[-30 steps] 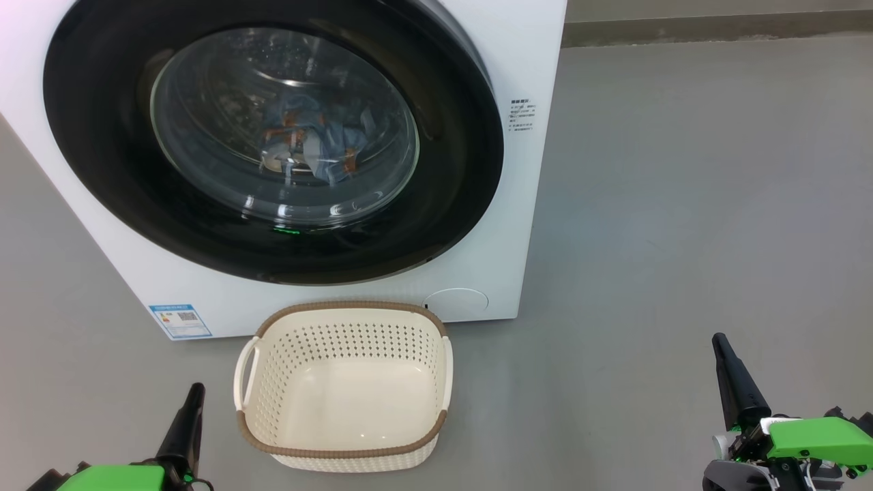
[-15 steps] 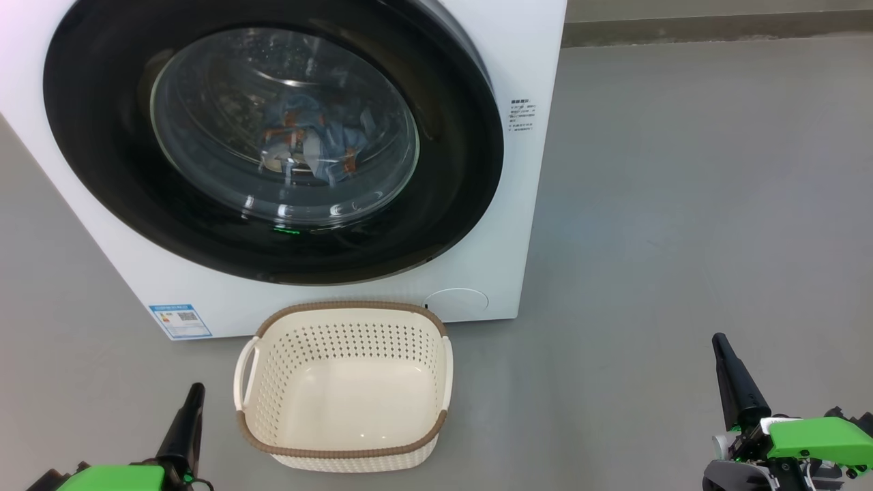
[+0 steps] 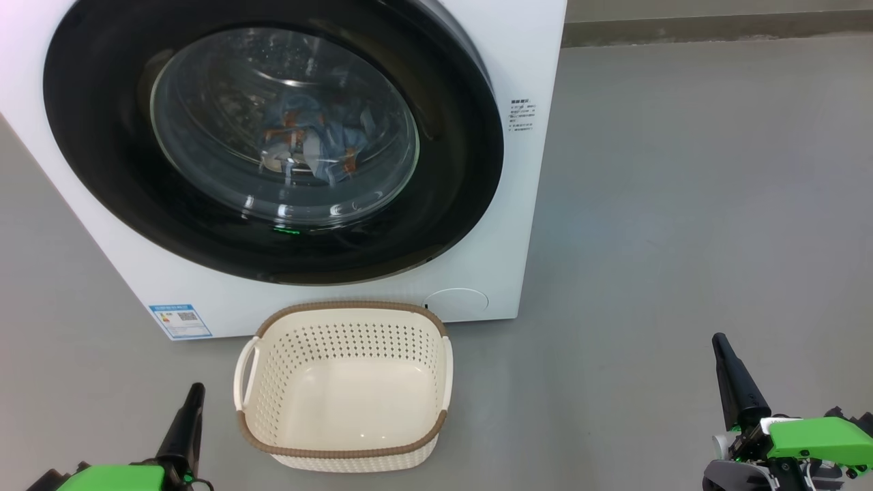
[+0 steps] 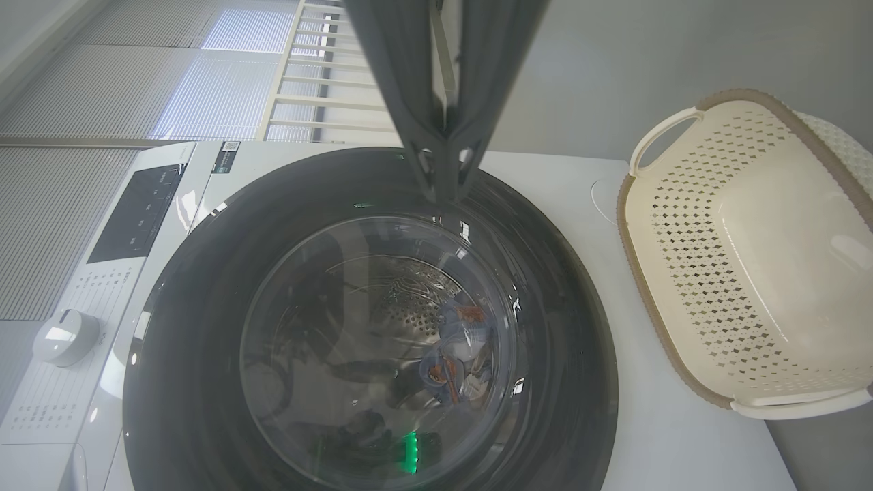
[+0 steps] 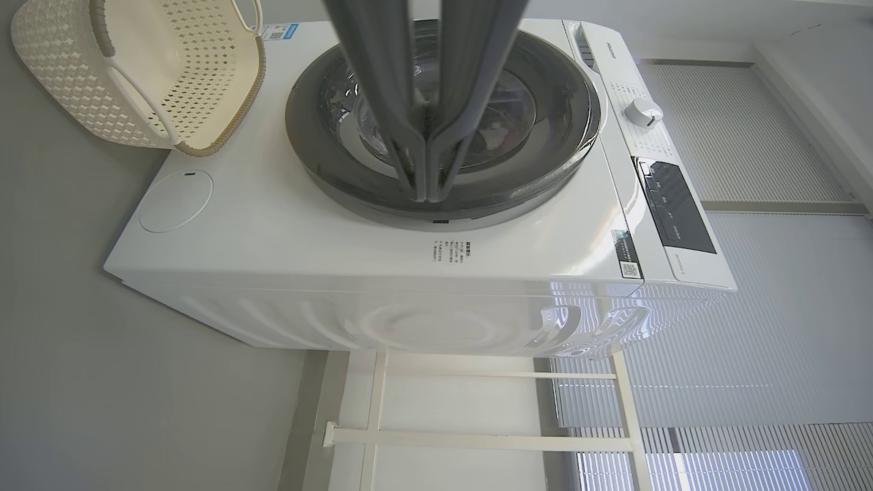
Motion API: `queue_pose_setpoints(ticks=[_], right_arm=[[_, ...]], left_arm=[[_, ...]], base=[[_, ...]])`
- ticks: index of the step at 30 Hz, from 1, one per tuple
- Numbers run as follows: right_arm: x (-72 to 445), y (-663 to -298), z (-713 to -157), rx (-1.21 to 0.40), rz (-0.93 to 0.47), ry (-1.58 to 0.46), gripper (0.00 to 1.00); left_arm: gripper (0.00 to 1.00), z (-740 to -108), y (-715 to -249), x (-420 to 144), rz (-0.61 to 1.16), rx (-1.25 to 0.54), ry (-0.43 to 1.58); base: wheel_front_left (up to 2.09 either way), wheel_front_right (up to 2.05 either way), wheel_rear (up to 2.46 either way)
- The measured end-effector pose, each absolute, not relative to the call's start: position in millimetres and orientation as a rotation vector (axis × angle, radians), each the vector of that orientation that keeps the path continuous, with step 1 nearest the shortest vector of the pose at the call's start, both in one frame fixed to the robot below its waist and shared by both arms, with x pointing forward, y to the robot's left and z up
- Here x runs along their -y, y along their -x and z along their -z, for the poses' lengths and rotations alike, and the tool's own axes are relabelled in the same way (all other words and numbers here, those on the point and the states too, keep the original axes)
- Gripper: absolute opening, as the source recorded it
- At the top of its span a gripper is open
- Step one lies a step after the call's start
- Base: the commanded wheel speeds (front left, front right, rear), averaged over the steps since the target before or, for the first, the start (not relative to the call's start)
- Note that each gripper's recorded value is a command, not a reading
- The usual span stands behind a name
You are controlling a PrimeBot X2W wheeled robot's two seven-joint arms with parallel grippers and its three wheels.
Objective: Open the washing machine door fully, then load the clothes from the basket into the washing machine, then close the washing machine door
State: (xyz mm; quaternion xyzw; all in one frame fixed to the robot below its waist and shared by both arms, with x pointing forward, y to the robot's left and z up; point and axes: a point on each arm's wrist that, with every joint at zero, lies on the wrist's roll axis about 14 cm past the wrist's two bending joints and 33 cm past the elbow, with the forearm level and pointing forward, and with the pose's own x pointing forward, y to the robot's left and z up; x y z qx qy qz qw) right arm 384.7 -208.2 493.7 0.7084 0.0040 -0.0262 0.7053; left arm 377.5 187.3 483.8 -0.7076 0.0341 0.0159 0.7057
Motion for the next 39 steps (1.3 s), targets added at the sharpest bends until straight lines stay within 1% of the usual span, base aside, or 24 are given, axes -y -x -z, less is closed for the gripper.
queue_pose_setpoints(ticks=[39], right_arm=[[208.2, -384.7, -493.7, -0.009, 0.058, -1.575, 0.00]], left_arm=[[0.00, -483.8, -377.6, -187.3, -0.035, -0.076, 1.573]], base=[[0.00, 0.00, 0.00]])
